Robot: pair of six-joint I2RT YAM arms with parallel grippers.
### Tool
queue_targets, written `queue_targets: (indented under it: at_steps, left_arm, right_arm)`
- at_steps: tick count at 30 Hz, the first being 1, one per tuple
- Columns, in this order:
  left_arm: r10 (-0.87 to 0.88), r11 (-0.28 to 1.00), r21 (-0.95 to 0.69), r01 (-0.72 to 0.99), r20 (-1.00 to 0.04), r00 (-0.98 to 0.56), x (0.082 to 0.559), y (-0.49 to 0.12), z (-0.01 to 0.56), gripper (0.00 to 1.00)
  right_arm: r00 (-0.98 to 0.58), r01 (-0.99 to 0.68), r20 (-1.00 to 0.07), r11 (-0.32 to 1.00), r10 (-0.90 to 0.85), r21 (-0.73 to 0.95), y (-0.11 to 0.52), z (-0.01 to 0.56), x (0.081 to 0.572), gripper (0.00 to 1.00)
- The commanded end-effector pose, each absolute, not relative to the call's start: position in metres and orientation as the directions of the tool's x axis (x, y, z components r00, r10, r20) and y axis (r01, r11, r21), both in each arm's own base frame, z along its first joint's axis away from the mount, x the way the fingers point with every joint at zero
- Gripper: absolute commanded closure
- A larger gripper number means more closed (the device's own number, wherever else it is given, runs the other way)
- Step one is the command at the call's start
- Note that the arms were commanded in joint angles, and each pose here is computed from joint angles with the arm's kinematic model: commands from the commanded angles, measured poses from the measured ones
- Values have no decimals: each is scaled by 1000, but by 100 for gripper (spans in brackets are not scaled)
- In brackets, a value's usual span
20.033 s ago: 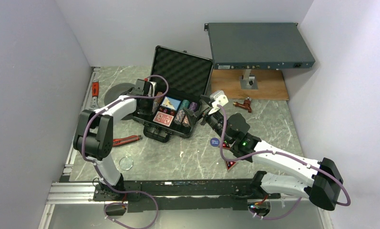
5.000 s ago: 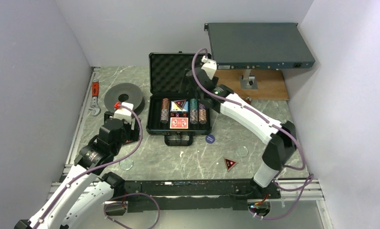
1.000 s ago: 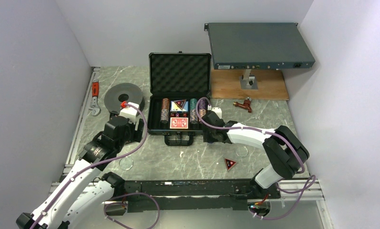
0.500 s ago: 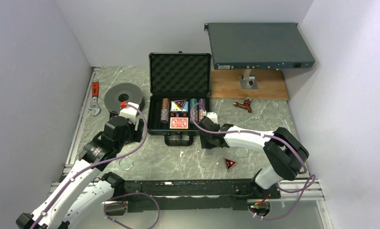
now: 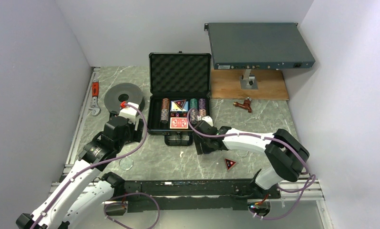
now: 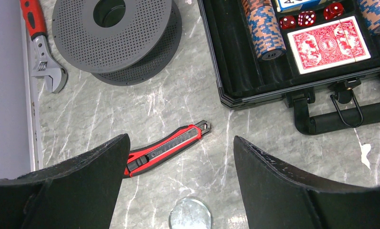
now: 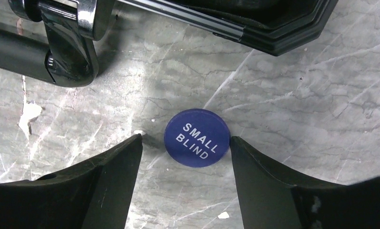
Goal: Pack up texas hold em set
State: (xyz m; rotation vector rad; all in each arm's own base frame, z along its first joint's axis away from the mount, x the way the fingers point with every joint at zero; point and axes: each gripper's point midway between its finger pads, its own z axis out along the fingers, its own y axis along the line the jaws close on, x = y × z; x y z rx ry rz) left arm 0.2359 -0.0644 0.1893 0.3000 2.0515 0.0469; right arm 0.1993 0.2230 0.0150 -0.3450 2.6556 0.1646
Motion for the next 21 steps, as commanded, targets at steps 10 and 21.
queue_targets:
  at_steps: [10,21]
  left_arm:
    - [207,972,139,188,-886,-414,239,-67,206,15]
    - [203,972,134,192,-889,-410,239,-67,207,15]
  right_arm:
    - [-894,-305,-334,952,-298,-31,203,5,180,33]
    - [-900,-332,-292,943,-325,-26,205,-9,175,39]
